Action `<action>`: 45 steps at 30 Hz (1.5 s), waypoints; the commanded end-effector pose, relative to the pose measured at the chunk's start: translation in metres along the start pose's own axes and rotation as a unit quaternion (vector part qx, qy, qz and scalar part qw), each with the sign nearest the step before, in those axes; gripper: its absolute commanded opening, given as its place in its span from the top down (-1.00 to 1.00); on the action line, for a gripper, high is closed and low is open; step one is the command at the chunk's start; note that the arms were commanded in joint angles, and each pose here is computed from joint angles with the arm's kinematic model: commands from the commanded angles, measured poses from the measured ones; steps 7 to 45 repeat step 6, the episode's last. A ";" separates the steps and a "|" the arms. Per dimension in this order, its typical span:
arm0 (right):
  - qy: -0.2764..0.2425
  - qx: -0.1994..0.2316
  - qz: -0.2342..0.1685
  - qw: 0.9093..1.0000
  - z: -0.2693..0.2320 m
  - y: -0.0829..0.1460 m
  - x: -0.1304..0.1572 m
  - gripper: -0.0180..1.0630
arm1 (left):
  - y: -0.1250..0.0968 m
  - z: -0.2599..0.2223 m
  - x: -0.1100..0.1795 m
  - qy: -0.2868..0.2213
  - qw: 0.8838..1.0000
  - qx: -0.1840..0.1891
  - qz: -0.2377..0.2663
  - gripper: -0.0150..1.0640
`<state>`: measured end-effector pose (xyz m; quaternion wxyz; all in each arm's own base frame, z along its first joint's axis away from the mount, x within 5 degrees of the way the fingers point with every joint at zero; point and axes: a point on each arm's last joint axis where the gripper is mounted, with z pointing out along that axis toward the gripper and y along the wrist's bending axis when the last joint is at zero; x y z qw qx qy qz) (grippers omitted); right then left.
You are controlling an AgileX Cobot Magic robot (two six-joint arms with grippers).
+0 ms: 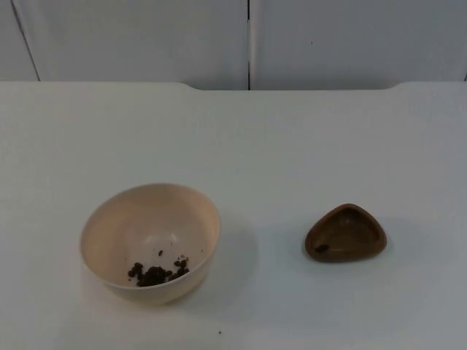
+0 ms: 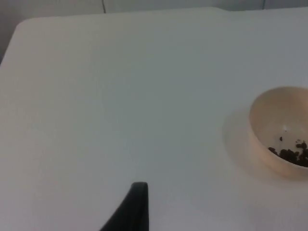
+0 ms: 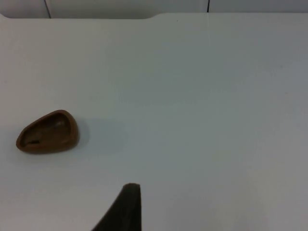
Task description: Pick up the bowl with the left hand and pour the coffee beans from the cup into the bowl with the right hand.
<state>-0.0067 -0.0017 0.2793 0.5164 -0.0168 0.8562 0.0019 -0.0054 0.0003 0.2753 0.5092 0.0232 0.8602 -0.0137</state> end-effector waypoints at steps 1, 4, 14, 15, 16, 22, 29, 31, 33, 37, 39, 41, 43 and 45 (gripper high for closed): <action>-0.005 -0.002 -0.005 1.000 -0.001 0.000 0.000 -0.98 | 0.000 0.000 0.000 -0.006 1.000 -0.014 -0.008 -0.97; -0.005 -0.002 -0.005 1.000 -0.001 0.000 0.000 -0.98 | 0.000 0.000 0.000 -0.006 1.000 -0.025 -0.014 -0.97; -0.005 -0.002 -0.005 1.000 -0.001 0.000 0.000 -0.98 | 0.000 0.000 0.000 -0.006 0.999 -0.037 -0.020 -0.97; -0.005 -0.002 -0.005 1.000 -0.001 0.000 0.000 -0.98 | 0.000 0.000 0.000 -0.006 0.999 -0.037 -0.020 -0.97; -0.005 -0.002 -0.005 1.000 -0.001 0.000 0.000 -0.98 | 0.000 0.000 0.000 -0.006 0.999 -0.037 -0.020 -0.97; -0.005 -0.002 -0.005 1.000 -0.001 0.000 0.000 -0.98 | 0.000 0.000 0.000 -0.006 0.999 -0.037 -0.020 -0.97; -0.005 -0.002 -0.005 1.000 -0.001 0.000 0.000 -0.98 | 0.000 0.000 0.000 -0.006 0.999 -0.037 -0.020 -0.97; -0.005 -0.002 -0.005 1.000 -0.001 0.000 0.000 -0.98 | 0.000 0.000 0.000 -0.006 0.999 -0.037 -0.020 -0.97; -0.005 -0.002 -0.005 1.000 -0.001 0.000 0.000 -0.98 | 0.000 0.000 0.000 -0.006 0.999 -0.037 -0.020 -0.97; -0.005 -0.002 -0.005 1.000 -0.001 0.000 0.000 -0.98 | 0.000 0.000 0.000 -0.006 0.999 -0.037 -0.020 -0.97; -0.005 -0.002 -0.005 1.000 -0.001 0.000 0.000 -0.98 | 0.000 0.000 0.000 -0.006 0.999 -0.037 -0.020 -0.97; -0.005 -0.002 -0.005 1.000 -0.001 0.000 0.000 -0.98 | 0.000 0.000 0.000 -0.006 0.999 -0.037 -0.020 -0.97; -0.005 -0.002 -0.005 1.000 -0.001 0.000 0.000 -0.98 | 0.000 0.000 0.000 -0.006 0.999 -0.037 -0.020 -0.97; -0.005 -0.002 -0.005 1.000 -0.001 0.000 0.000 -0.98 | 0.000 0.000 0.000 -0.006 0.999 -0.037 -0.020 -0.97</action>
